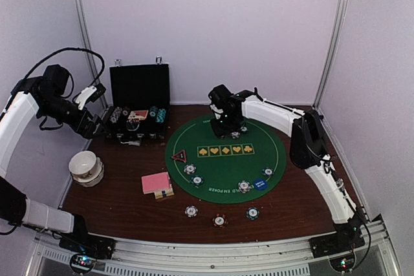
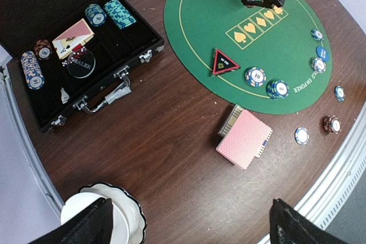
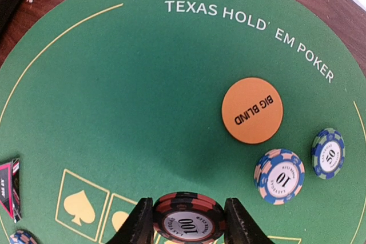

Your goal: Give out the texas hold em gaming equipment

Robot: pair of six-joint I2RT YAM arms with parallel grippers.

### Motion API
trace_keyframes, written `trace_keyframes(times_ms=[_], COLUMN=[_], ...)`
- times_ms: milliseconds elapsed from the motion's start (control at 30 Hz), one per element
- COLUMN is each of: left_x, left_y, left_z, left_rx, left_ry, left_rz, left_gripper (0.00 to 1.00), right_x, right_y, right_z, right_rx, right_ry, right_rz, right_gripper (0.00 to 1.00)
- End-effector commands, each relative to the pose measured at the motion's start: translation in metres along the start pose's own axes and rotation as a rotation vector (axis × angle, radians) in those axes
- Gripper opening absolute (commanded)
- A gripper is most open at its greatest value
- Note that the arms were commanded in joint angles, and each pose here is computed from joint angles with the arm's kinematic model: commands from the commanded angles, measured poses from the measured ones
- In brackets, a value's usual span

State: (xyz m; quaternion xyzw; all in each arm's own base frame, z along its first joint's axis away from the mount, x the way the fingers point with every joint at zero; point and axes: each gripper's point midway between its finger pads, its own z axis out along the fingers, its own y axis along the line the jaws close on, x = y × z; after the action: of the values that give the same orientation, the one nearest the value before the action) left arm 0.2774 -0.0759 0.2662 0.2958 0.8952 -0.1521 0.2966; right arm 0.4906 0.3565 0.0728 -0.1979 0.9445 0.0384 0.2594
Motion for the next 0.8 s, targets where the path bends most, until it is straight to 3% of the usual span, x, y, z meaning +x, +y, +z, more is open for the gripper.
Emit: trace_keyframes(times_ms=[0,233,467,600,767], left_x=[-0.006,-0.006,-0.006,-0.006,-0.006], left_y=[0.0,0.001,0.001,0.0,0.0], left_z=[-0.004,-0.004,-0.004,-0.004,-0.004], left_rx=[-0.013,-0.01,-0.011,-0.011,-0.008], left_ry=[-0.022,-0.02,-0.02,-0.02,-0.021], left_rz=[0.025,0.026,0.028,0.027,0.024], left_gripper=[0.97,0.98,0.97,0.98,0.98], right_x=[-0.01,-0.011,-0.009,-0.018,-0.039], right_y=[-0.01,-0.024,-0.027,-0.022,-0.011], right_z=[0.017,0.035,0.043,0.034,0.006], right_rx=[0.022,0.047,0.04,0.018,-0.012], right_ry=[-0.039,-0.042,-0.031,-0.061,-0.126], right_rz=[0.039,0.06,0.068,0.067,0.054], right_gripper=[0.19,0.21,0.49,0.57,0.59])
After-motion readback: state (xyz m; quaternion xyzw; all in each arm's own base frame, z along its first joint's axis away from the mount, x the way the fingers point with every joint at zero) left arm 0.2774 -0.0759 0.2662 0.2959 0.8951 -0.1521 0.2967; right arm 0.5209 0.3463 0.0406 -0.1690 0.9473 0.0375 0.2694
